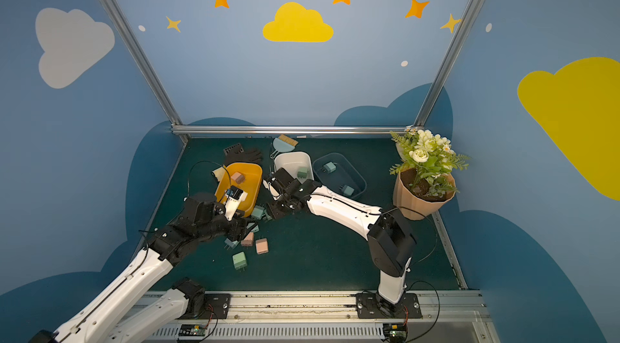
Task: Place the plugs by color into the storage box
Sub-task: Pick up the plug from the center of the board.
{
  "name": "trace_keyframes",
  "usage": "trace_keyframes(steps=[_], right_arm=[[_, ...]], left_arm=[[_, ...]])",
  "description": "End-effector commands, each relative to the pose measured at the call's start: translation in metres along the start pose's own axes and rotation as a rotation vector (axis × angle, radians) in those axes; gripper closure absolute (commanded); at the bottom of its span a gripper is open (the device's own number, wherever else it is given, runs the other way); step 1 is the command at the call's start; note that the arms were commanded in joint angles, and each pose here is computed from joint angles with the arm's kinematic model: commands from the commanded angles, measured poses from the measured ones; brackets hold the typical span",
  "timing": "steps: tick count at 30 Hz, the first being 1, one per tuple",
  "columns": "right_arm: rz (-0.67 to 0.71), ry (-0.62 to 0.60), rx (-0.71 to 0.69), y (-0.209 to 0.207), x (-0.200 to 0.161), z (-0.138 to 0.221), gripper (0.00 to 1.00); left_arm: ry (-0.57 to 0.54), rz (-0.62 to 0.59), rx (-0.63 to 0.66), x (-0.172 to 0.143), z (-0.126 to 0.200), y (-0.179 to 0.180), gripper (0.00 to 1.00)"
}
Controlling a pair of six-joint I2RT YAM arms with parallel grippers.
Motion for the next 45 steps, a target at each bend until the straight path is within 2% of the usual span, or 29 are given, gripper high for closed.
trace_keyframes(steps=[1, 11, 15, 21, 30, 45], right_arm=[[-0.008, -0.018, 0.027, 0.006, -0.001, 0.008, 0.46], [-0.007, -0.012, -0.024, 0.003, -0.004, -0.003, 0.45], [-0.009, 0.025, -0.031, 0.004, -0.002, -0.014, 0.45], [-0.015, 0.035, -0.034, 0.007, 0.006, -0.025, 0.41], [-0.013, 0.088, -0.077, 0.005, 0.014, -0.051, 0.40], [-0.021, 0.153, -0.145, -0.008, 0.020, -0.086, 0.39]], left_arm=[[0.053, -0.015, -0.028, -0.012, -0.004, -0.003, 0.29], [0.118, -0.031, -0.071, -0.019, -0.019, -0.004, 0.33], [0.114, -0.037, -0.054, -0.019, -0.016, -0.003, 0.34], [0.127, -0.102, 0.054, -0.023, -0.012, 0.007, 0.32], [0.080, -0.194, 0.104, -0.029, -0.002, 0.009, 0.28], [0.068, -0.204, 0.119, -0.026, 0.001, 0.011, 0.29]])
Point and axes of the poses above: each gripper's point midway between its finger pads, its own z axis back along the fingers, its own y axis along the line the jaws close on, x = y × z, the point moved 7 cm from there along z, back along the fingers, and after that the axes turned 9 degrees about -z, right-handed, at the moved point
